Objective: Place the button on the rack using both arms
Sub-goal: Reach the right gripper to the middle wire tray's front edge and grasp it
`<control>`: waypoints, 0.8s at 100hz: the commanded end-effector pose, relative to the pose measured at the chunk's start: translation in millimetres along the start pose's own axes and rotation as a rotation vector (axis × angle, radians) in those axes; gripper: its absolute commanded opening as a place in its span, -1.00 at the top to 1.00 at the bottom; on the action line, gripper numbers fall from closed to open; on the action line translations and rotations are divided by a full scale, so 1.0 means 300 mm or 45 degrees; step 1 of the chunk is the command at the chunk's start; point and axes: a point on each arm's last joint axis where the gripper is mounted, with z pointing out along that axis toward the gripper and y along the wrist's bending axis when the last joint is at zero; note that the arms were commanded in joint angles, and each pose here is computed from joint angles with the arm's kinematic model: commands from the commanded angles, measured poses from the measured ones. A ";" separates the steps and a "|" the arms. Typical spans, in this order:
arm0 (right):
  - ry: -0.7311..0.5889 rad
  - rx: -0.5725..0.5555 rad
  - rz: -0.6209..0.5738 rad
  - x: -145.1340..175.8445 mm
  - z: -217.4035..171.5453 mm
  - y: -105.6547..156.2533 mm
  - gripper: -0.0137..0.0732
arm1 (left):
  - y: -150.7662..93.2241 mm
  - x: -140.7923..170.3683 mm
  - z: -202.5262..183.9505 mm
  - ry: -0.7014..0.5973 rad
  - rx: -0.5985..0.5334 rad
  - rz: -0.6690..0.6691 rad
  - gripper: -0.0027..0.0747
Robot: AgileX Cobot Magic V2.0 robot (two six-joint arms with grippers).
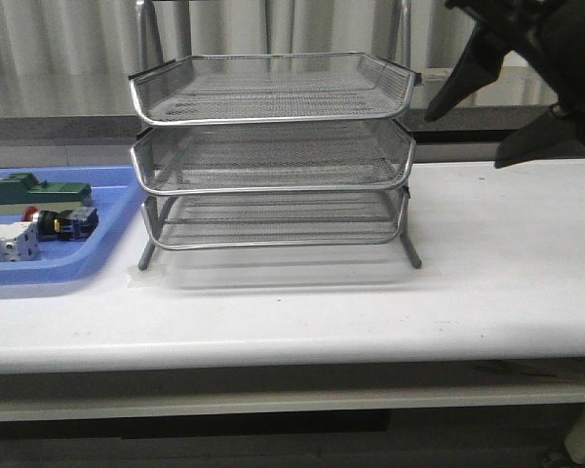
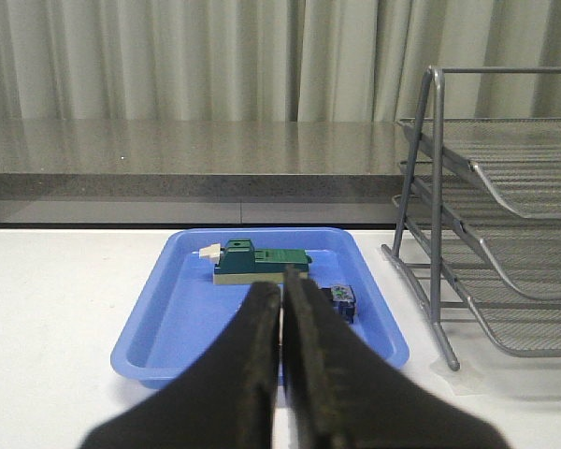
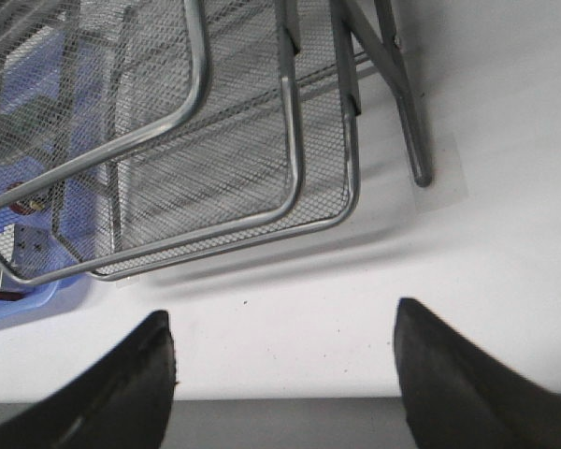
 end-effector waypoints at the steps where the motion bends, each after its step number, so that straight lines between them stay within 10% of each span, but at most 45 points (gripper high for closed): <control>1: -0.071 -0.039 -0.017 -0.060 0.008 0.041 -0.48 | 0.000 0.020 -0.005 -0.096 0.005 -0.017 0.92; 80: 0.054 -0.036 -0.030 -0.153 0.284 0.053 -0.48 | 0.000 0.020 -0.005 -0.096 0.005 -0.017 0.92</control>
